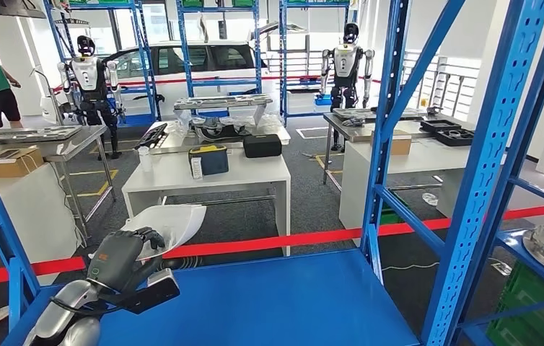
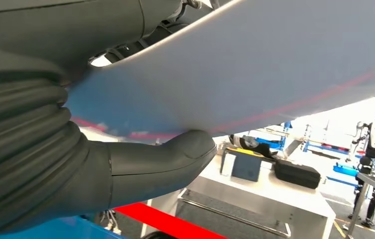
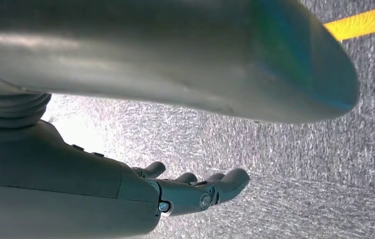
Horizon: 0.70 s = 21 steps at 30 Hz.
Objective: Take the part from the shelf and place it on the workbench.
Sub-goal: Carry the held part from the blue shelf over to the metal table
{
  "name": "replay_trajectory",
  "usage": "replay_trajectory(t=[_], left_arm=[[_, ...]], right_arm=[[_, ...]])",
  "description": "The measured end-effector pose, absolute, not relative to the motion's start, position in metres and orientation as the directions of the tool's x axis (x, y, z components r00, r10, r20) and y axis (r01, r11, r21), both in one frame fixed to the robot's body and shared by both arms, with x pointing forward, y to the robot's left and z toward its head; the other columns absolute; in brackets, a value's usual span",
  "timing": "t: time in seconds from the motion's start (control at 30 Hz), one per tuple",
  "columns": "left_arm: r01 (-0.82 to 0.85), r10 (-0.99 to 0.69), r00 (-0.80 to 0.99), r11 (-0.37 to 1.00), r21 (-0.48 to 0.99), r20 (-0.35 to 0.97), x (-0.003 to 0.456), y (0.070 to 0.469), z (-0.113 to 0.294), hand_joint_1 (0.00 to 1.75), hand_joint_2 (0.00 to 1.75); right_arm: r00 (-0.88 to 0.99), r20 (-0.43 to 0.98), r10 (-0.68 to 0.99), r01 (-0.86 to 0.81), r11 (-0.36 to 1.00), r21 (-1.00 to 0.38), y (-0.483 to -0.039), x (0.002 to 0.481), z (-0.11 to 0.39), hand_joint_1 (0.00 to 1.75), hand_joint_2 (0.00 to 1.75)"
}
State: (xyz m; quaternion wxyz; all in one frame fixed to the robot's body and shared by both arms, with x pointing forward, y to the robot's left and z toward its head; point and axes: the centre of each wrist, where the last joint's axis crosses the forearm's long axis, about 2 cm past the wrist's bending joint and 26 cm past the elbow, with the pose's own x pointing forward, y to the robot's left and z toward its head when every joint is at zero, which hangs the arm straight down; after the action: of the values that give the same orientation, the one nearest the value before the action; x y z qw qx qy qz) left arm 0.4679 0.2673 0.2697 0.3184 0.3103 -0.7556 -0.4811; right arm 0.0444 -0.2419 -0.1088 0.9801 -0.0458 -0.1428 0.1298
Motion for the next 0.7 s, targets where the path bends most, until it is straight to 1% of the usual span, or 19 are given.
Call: replay_trajectory(t=[0.13, 0.37, 0.53, 0.7], left_arm=[[-0.172, -0.773, -0.610, 0.341, 0.924, 0.172, 0.470, 0.263, 0.273, 1.75, 1.75], [-0.195, -0.766, -0.618, 0.367, 0.910, 0.177, 0.472, 0.265, 0.274, 1.75, 1.75], [-0.207, -0.777, -0.608, 0.358, 0.911, 0.167, 0.473, 0.263, 0.275, 1.75, 1.75], [-0.214, -0.789, -0.592, 0.353, 0.911, 0.166, 0.471, 0.270, 0.273, 1.75, 1.75]], right_arm=[[0.926, 0.275, 0.260, -0.229, 0.963, -0.138, -0.243, 0.044, -0.109, 0.00, 0.00], [0.929, 0.292, 0.225, -0.167, 0.963, -0.210, -0.258, 0.048, -0.109, 0.00, 0.00], [0.938, 0.271, 0.218, -0.156, 0.960, -0.231, -0.263, 0.050, -0.109, 0.00, 0.00], [0.941, 0.276, 0.197, -0.123, 0.957, -0.263, -0.274, 0.049, -0.110, 0.00, 0.00]])
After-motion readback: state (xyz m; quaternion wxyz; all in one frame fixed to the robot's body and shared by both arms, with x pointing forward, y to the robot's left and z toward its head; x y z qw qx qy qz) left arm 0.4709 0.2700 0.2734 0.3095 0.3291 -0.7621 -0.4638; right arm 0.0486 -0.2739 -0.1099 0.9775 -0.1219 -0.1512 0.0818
